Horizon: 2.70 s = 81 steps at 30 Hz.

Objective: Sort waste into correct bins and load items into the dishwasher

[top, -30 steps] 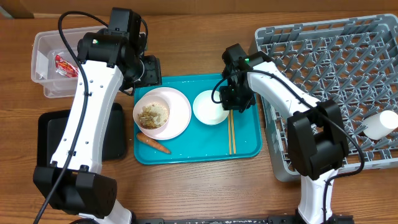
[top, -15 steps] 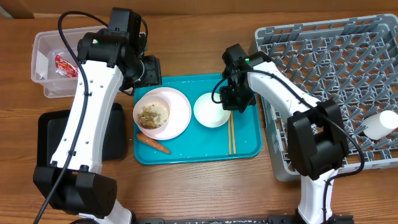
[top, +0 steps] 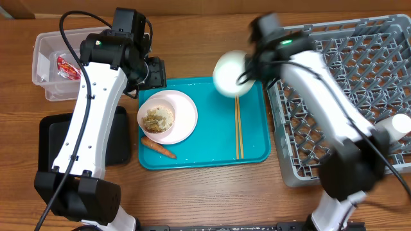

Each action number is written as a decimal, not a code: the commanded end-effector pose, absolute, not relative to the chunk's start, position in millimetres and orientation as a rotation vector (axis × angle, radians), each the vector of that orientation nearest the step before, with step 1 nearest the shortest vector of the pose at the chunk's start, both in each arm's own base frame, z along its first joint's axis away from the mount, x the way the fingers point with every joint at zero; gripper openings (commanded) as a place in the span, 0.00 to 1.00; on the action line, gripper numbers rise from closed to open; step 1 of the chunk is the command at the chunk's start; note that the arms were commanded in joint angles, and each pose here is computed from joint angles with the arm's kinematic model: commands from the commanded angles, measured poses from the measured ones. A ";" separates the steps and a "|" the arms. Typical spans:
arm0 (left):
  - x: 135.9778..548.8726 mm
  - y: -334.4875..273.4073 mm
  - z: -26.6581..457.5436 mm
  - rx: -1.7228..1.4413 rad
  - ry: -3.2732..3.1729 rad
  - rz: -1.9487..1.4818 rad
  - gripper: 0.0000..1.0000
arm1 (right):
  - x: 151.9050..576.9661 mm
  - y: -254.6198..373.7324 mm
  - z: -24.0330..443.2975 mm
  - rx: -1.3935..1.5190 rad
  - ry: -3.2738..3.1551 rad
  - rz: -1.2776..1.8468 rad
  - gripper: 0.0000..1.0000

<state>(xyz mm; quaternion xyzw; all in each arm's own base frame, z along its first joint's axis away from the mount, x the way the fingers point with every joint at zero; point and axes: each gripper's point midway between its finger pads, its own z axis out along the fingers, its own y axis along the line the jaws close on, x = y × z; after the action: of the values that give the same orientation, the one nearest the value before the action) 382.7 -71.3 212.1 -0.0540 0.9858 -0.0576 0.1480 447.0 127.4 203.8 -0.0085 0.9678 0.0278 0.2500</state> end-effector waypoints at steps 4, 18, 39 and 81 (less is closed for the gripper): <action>384.8 -69.1 209.7 -0.137 2.835 -0.141 0.66 | 465.7 -18.1 317.7 0.273 2.220 -0.528 0.04; 385.2 -69.4 209.9 -0.137 2.833 -0.143 0.66 | 446.0 -229.4 328.9 0.877 1.863 -1.132 0.04; 385.1 -69.4 209.8 -0.137 2.833 -0.143 0.70 | 459.7 -253.7 168.5 0.848 2.145 -1.336 0.04; 382.5 -69.0 209.0 -0.138 2.845 -0.141 0.73 | 431.6 -75.4 236.5 0.433 2.537 -0.258 0.94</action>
<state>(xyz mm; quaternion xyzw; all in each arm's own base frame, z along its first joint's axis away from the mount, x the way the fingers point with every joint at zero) 382.5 -70.7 212.0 -0.0541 0.9860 -0.0557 0.1477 427.6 -92.9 248.3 0.2083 0.9238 -0.1413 0.2884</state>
